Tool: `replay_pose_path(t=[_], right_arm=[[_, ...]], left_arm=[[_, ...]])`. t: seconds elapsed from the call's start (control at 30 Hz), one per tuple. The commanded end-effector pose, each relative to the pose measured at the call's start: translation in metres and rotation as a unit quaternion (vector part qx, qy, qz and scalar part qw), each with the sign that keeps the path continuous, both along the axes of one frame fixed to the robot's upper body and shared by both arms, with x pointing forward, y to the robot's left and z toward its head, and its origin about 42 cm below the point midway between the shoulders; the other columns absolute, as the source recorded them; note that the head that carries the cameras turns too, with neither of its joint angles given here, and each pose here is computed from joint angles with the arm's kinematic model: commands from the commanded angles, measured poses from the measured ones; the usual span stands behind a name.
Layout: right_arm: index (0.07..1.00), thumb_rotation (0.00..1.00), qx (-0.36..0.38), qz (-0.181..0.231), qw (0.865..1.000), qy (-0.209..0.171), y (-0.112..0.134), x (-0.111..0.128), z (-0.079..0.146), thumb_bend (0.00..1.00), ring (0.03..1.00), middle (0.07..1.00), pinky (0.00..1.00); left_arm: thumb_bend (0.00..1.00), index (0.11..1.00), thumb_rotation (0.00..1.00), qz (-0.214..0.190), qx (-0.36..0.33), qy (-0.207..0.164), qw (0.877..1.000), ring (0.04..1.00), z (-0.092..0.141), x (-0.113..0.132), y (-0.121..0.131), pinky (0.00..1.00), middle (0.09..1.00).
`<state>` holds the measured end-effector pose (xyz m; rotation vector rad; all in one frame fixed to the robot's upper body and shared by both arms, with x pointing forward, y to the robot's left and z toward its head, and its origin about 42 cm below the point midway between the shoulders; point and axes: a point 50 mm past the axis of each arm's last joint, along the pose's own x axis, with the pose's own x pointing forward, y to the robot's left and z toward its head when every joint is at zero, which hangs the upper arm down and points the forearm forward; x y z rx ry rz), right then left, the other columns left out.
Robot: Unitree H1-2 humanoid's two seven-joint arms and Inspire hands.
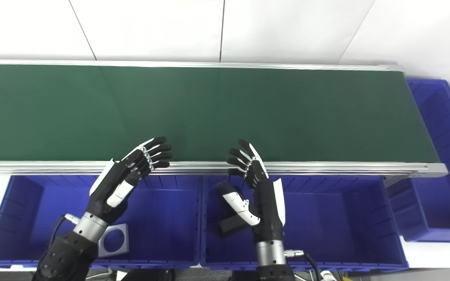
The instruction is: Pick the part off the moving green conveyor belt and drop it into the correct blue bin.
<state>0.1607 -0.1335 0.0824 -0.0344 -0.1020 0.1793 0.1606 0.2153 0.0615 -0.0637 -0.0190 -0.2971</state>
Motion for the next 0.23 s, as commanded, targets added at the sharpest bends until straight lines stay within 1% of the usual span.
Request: replay_pose_path(t=[0.0,0.07,0.2], right_arm=[[0.891,0.65,0.001,0.002,0.999,-0.035,0.0005,0.0003,0.0129,0.64,0.758,0.811,0.66],[0.883,0.64,-0.002,0.005,0.999,-0.035,-0.0020,-0.0010,0.0134,0.64,0.754,0.810,0.66],[0.868,0.61,-0.006,0.011,0.999,-0.033,-0.0067,-0.0041,0.0144,0.64,0.748,0.805,0.66]], left_arm=[[0.73,0.856,0.75,0.014,0.000,-0.042,0.999,0.816,0.0126,-0.0010,-0.0015,0.77,0.837],[0.73,0.830,0.73,0.017,0.009,-0.045,0.999,0.816,0.0137,-0.0047,-0.0018,0.77,0.830],[0.72,0.794,0.70,0.009,0.033,-0.052,0.998,0.805,0.0159,-0.0107,-0.0016,0.76,0.809]])
